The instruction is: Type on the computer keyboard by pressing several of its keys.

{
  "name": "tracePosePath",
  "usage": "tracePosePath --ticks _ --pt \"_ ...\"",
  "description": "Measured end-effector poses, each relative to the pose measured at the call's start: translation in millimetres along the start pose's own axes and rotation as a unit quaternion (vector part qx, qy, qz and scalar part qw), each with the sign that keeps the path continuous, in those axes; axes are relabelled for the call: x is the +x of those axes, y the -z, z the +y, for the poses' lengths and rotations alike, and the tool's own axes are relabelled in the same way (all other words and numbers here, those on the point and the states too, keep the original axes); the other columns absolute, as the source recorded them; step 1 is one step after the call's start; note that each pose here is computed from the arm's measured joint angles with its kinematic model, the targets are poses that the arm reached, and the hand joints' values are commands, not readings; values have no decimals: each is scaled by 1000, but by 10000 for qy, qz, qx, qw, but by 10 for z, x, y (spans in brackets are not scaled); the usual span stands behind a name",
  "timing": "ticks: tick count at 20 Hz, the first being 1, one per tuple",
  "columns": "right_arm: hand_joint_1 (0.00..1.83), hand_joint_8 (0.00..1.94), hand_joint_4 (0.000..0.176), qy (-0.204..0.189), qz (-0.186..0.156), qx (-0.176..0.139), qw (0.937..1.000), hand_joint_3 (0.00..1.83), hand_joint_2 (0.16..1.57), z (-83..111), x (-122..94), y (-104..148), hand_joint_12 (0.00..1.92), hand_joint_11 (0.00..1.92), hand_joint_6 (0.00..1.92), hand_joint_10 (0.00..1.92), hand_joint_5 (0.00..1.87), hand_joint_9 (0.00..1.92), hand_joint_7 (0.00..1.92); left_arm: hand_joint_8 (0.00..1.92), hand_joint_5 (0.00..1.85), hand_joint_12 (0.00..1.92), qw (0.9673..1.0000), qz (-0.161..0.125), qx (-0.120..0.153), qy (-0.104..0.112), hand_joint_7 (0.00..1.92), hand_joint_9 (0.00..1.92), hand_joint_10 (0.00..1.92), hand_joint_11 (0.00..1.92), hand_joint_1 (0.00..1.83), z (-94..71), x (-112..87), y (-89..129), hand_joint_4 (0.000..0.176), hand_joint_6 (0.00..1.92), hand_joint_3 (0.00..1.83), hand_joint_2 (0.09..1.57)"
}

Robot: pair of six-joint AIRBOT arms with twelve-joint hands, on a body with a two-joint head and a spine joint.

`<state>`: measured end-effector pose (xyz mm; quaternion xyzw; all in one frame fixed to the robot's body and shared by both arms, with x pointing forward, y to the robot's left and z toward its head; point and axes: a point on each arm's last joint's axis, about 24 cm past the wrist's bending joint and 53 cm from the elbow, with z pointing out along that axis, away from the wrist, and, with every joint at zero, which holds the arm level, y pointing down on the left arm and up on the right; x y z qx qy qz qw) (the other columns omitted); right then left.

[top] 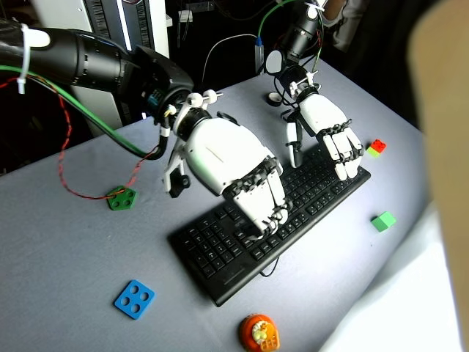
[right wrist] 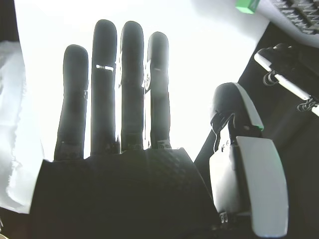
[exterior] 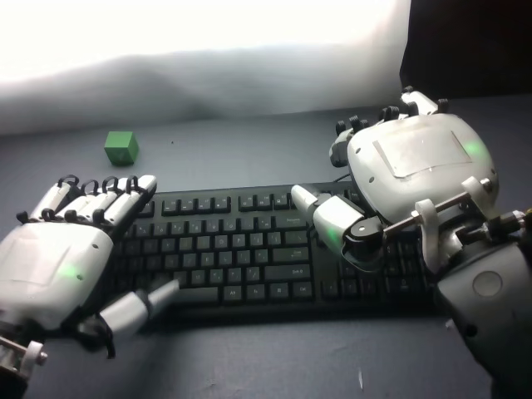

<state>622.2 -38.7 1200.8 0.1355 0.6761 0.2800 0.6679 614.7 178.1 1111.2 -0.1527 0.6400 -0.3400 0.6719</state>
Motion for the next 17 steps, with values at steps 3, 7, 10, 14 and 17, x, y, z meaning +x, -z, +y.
tracePosePath --ticks 3,7,10,14,17 --pt "226 6 0 -5 145 -111 9998 0 1236 52 40 40 1601 210 201 781 767 621 862 3 258 1102 9999 -57 48 -97 327 346 55 0 6 -57 -209 -14 36 10 15 1346" --pt "231 5 0 90 176 -123 9997 0 1234 17 3 50 1602 196 206 783 755 609 861 5 258 1116 9997 -95 6 -227 340 362 53 0 0 -68 -433 6 42 6 6 1343" --pt "218 9 0 106 243 -167 9995 1 1241 40 18 80 1586 222 216 779 762 622 873 17 330 1166 9996 -60 18 -262 384 375 55 0 0 -102 -499 8 32 29 4 1344" --pt "193 905 0 95 271 -227 9993 0 1252 70 -16 105 1718 504 807 1264 885 781 927 766 661 1658 9995 -74 15 -292 697 428 1130 0 183 -124 -598 -24 0 580 0 1371" --pt "147 1287 0 136 187 -212 9995 4 1273 32 -112 136 1909 687 1192 1605 864 855 988 1497 749 1917 9994 -89 23 -321 777 650 1765 538 251 -140 -651 -17 0 1099 3 1392"
